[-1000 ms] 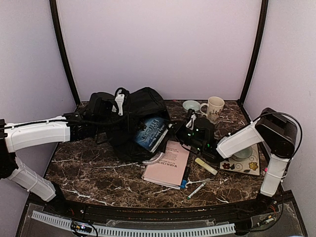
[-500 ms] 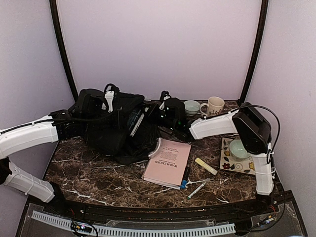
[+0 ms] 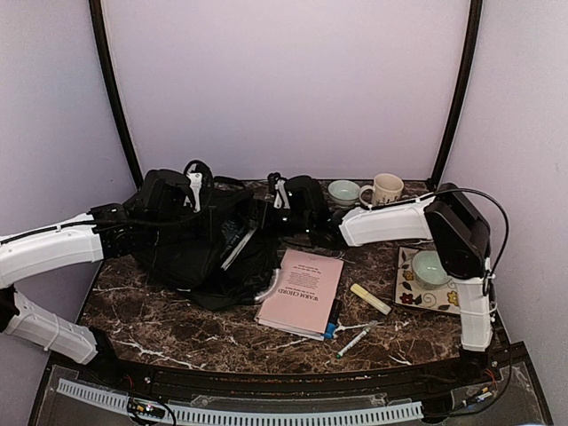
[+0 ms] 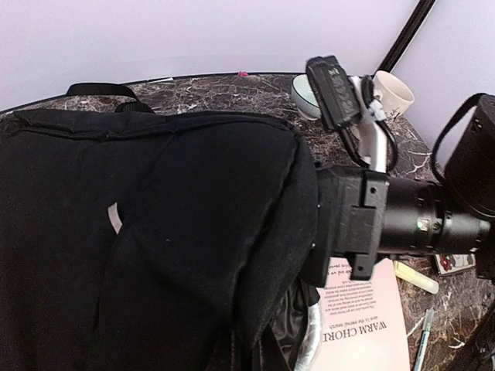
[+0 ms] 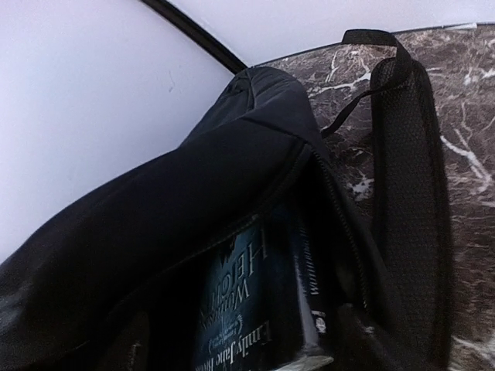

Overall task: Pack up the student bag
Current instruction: Place the book in the largest pocket of the bag.

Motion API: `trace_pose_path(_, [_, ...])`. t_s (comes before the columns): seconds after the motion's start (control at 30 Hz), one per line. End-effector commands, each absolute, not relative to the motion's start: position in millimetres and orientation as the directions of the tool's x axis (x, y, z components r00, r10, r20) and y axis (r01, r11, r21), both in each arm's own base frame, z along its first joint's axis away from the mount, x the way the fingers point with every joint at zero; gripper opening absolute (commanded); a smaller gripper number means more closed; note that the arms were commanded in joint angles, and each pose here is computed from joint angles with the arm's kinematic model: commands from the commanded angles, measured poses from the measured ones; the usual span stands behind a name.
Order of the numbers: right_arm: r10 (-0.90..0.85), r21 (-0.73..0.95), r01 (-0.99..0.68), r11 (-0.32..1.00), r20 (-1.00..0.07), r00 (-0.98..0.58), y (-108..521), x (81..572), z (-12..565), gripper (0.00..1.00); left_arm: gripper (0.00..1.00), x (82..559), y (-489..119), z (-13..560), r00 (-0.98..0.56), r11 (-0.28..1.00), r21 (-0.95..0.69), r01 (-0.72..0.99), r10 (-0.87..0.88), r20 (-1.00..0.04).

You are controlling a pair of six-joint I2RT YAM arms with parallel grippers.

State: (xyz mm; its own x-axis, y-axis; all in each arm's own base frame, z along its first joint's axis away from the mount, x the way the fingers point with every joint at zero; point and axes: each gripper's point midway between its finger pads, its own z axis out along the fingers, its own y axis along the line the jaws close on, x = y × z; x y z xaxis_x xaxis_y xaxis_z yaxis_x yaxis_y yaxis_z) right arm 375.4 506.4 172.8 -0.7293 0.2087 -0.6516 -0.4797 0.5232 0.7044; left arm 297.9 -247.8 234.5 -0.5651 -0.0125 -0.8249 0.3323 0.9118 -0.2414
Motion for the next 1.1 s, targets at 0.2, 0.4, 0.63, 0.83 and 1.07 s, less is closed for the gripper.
trace_pose_path(0.2, [0.014,0.399,-0.520,0.755,-0.803,-0.595,417.4,348.6,220.3,1.00,0.00,318.0,-250.2,218.8,-0.526,0.936,-0.203,0.289,-0.022,-0.850])
trace_pose_path(0.4, [-0.021,0.294,-0.412,0.863,-0.792,-0.610,352.9,327.9,203.7,1.00,0.00,319.7,-249.3,207.4,-0.534,0.942,-0.183,0.283,-0.003,-0.845])
trace_pose_path(0.63, [0.049,0.308,-0.293,0.905,-0.761,-0.646,294.1,289.5,177.0,1.00,0.00,315.2,-240.6,181.9,-0.560,0.951,-0.156,0.267,0.021,-0.828])
trace_pose_path(0.83, [0.044,0.249,-0.206,0.946,-0.730,-0.682,263.0,261.0,151.4,0.99,0.00,300.7,-252.5,155.5,-0.584,0.912,-0.207,0.355,0.044,-0.811])
trace_pose_path(1.07, [0.055,0.262,-0.168,0.950,-0.672,-0.738,247.5,235.2,119.0,1.00,0.00,297.3,-246.5,123.2,-0.639,0.930,-0.185,0.319,0.067,-0.767])
